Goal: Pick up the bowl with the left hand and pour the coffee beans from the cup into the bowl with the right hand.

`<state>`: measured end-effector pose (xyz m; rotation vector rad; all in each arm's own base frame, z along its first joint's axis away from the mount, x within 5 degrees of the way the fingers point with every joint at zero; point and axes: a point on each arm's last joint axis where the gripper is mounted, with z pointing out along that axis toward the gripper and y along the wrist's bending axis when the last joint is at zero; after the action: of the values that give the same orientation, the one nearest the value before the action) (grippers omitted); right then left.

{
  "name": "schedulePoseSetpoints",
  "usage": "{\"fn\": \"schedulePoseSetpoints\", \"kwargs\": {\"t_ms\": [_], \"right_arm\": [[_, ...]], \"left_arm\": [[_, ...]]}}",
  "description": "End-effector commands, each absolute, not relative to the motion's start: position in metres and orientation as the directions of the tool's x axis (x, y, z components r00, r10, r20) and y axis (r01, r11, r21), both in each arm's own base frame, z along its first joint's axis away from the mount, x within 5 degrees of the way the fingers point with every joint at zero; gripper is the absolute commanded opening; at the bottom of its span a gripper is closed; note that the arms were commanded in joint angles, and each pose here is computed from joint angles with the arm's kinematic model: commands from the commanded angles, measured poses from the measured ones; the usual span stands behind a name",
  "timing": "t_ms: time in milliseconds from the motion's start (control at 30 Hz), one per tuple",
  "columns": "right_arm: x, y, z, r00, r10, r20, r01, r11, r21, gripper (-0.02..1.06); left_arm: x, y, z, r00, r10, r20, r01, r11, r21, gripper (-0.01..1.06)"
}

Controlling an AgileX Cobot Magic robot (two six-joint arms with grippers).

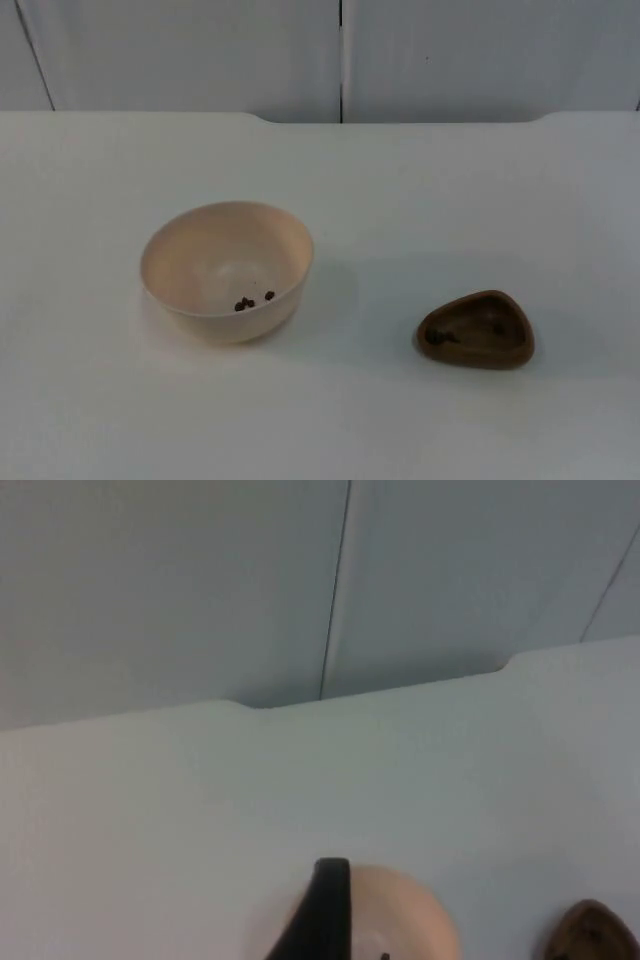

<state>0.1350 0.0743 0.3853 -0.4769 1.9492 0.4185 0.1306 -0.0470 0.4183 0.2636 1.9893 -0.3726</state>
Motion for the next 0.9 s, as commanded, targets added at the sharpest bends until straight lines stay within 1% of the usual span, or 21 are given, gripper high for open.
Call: {"fn": "schedulePoseSetpoints", "kwargs": {"t_ms": [0, 167, 333, 533, 600, 700, 733, 767, 867], "right_arm": [[0.126, 0.071, 0.387, -0.368, -0.146, -0.918, -0.513, 0.856, 0.07, 0.75], [0.112, 0.065, 0.392, -0.344, -0.139, -0.928, -0.52, 0.852, 0.065, 0.75], [0.101, 0.06, 0.396, -0.319, -0.129, -0.939, -0.523, 0.85, 0.061, 0.75], [0.093, 0.057, 0.392, -0.339, -0.146, -0.929, -0.529, 0.846, 0.06, 0.75], [0.09, 0.055, 0.385, -0.344, -0.149, -0.927, -0.528, 0.847, 0.061, 0.75], [0.083, 0.052, 0.371, -0.35, -0.152, -0.924, -0.526, 0.848, 0.06, 0.75], [0.083, 0.052, 0.371, -0.35, -0.152, -0.924, -0.526, 0.848, 0.06, 0.75], [0.079, 0.05, 0.367, -0.346, -0.15, -0.926, -0.526, 0.848, 0.059, 0.75], [0.068, 0.045, 0.356, -0.322, -0.17, -0.931, -0.535, 0.844, 0.032, 0.75]], "left_arm": [[0.117, -0.044, 0.424, -0.392, 0.018, -0.92, 0.352, 0.926, -0.132, 0.82], [0.097, -0.039, 0.429, -0.353, 0.013, -0.936, 0.363, 0.924, -0.124, 0.82], [0.083, -0.037, 0.428, -0.368, 0.027, -0.929, 0.372, 0.92, -0.121, 0.82], [0.07, -0.035, 0.422, -0.378, 0.071, -0.923, 0.393, 0.915, -0.091, 0.82], [0.061, -0.033, 0.412, -0.368, 0.084, -0.926, 0.404, 0.911, -0.078, 0.82], [0.048, -0.03, 0.386, -0.382, 0.087, -0.92, 0.402, 0.912, -0.08, 0.82], [0.048, -0.03, 0.386, -0.382, 0.087, -0.92, 0.402, 0.912, -0.08, 0.82], [0.043, -0.028, 0.378, -0.38, 0.091, -0.92, 0.399, 0.914, -0.075, 0.82], [0.03, -0.024, 0.352, -0.385, 0.107, -0.917, 0.391, 0.919, -0.057, 0.82]]}}
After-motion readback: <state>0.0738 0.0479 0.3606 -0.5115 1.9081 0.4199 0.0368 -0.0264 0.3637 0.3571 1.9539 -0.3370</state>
